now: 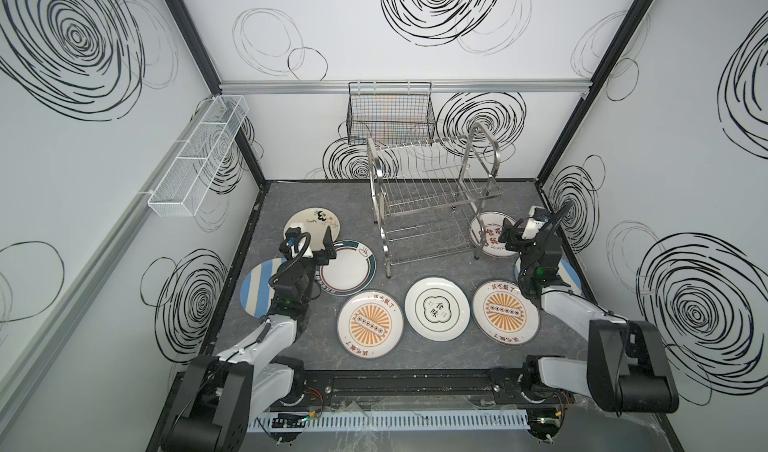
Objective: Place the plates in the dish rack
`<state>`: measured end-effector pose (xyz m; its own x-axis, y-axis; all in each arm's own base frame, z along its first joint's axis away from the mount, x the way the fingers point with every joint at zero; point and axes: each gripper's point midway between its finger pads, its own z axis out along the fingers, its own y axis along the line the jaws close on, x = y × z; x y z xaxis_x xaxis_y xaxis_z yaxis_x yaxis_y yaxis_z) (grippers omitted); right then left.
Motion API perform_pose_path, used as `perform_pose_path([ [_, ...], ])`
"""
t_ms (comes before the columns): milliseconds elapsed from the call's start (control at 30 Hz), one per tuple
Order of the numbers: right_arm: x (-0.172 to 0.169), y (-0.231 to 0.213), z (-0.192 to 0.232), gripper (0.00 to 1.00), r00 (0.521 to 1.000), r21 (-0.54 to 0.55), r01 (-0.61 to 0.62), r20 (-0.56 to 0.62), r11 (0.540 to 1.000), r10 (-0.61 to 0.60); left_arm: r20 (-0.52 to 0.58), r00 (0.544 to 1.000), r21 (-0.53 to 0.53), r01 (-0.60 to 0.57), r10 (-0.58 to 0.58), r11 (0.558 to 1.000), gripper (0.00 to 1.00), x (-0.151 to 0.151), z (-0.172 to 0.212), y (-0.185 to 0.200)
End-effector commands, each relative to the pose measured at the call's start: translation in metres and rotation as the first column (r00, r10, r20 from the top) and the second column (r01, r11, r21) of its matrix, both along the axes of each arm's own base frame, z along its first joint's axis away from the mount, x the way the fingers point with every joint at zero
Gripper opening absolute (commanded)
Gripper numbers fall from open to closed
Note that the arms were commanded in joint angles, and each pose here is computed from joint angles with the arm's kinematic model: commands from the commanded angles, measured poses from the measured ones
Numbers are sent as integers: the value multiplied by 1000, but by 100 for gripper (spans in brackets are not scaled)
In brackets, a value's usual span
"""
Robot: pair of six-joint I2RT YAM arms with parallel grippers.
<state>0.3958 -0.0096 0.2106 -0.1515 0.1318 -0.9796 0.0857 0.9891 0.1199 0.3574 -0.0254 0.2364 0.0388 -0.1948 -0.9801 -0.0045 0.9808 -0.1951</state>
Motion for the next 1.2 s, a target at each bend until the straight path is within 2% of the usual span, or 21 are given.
perform_pose_path([
  [0, -21, 42, -10, 91, 980, 103, -126, -139, 987, 140, -199, 979, -170, 3, -37, 985, 96, 3, -12, -12],
  [133, -61, 92, -8, 91, 927, 235, -278, -187, 931, 324, -330, 921, -232, 133, -207, 964, 96, -21, -13, -54],
  [233, -94, 114, -12, 90, 888, 299, -334, -217, 894, 405, -355, 886, -267, 209, -298, 941, 96, -48, -18, -79],
  [300, -111, 119, -17, 87, 879, 347, -329, -228, 878, 420, -359, 860, -292, 266, -363, 919, 96, -63, -23, -97],
  [467, -149, 139, -48, 84, 808, 499, -322, -297, 804, 508, -420, 745, -296, 428, -519, 854, 96, -95, -40, -155],
  [567, -165, 143, -74, 82, 761, 535, -271, -390, 800, 519, -432, 691, -273, 512, -579, 814, 96, -109, -44, -182],
  [667, -181, 147, -99, 78, 699, 569, -219, -475, 793, 534, -424, 628, -296, 585, -653, 755, 96, -122, -50, -205],
  [800, -198, 151, -115, 76, 639, 586, -172, -545, 792, 543, -434, 555, -327, 637, -710, 698, 96, -139, -62, -228],
  [933, -213, 151, -124, 74, 596, 579, -139, -599, 804, 535, -431, 533, -337, 654, -729, 677, 96, -146, -64, -241],
  [1067, -231, 159, -137, 71, 536, 630, -88, -623, 771, 570, -397, 524, -322, 689, -753, 649, 96, -151, -59, -251],
  [1167, -239, 166, -139, 70, 525, 667, -83, -602, 740, 602, -397, 503, -314, 711, -768, 629, 96, -154, -64, -255],
])
